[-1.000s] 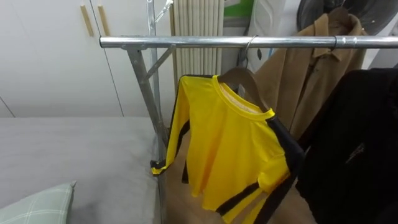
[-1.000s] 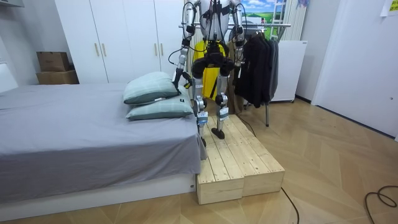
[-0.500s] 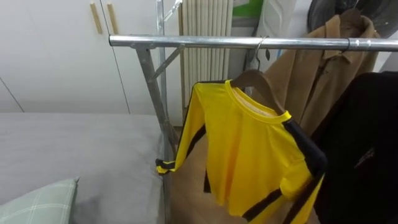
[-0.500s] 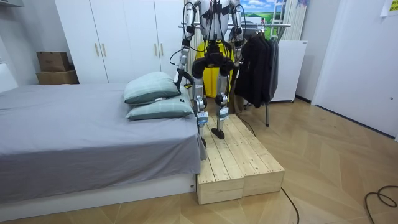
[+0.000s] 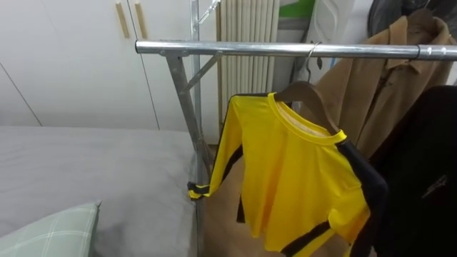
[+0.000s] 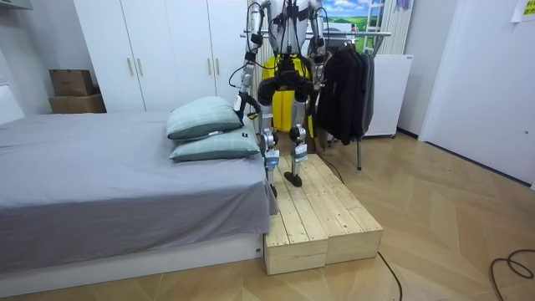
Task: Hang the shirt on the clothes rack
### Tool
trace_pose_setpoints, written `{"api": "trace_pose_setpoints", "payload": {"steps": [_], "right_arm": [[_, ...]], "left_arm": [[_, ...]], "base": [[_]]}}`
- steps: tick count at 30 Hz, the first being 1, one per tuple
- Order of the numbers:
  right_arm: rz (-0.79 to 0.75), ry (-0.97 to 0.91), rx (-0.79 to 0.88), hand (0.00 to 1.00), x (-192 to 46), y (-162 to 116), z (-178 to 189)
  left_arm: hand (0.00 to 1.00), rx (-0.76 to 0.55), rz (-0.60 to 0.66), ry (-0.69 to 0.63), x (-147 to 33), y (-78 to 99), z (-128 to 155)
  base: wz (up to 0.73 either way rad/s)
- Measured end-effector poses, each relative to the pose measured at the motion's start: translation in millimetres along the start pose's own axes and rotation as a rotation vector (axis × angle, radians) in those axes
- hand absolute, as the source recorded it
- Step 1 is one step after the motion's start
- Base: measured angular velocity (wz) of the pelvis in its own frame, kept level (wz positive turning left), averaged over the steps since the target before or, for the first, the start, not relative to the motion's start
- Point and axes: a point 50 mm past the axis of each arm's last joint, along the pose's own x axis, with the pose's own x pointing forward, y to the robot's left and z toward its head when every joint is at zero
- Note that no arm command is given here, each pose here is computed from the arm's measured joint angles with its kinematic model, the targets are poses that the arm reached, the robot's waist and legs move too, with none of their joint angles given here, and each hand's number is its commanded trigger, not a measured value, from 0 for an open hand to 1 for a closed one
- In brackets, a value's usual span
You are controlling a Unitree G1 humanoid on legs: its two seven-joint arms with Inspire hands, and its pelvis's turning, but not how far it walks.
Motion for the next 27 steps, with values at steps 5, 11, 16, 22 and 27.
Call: {"api": "trace_pose_setpoints", "payload": {"steps": [5, 11, 16, 22, 27], "right_arm": [[0.014, 0.004, -0.022, 0.00, 0, 2, 0], [0.034, -0.009, -0.092, 0.00, 2, 6, 5], [0.054, -0.023, -0.179, 0.00, 4, 9, 14], [0.073, -0.036, -0.235, 0.00, 6, 16, 20], [0.065, -0.024, -0.253, 0.00, 5, 12, 16]], "left_arm": [[0.00, 0.010, 0.000, -0.008, 0.0, -0.8, 0], [0.00, 0.014, 0.010, -0.050, 0.2, -3.9, 7], [0.00, 0.054, -0.005, -0.091, 0.3, -13.9, 16], [0.00, 0.065, -0.001, -0.177, -0.7, -17.8, 28], [0.00, 0.073, -0.020, -0.228, -1.5, -19.0, 38]], "base": [[0.00], [0.15], [0.33], [0.37], [0.93]]}}
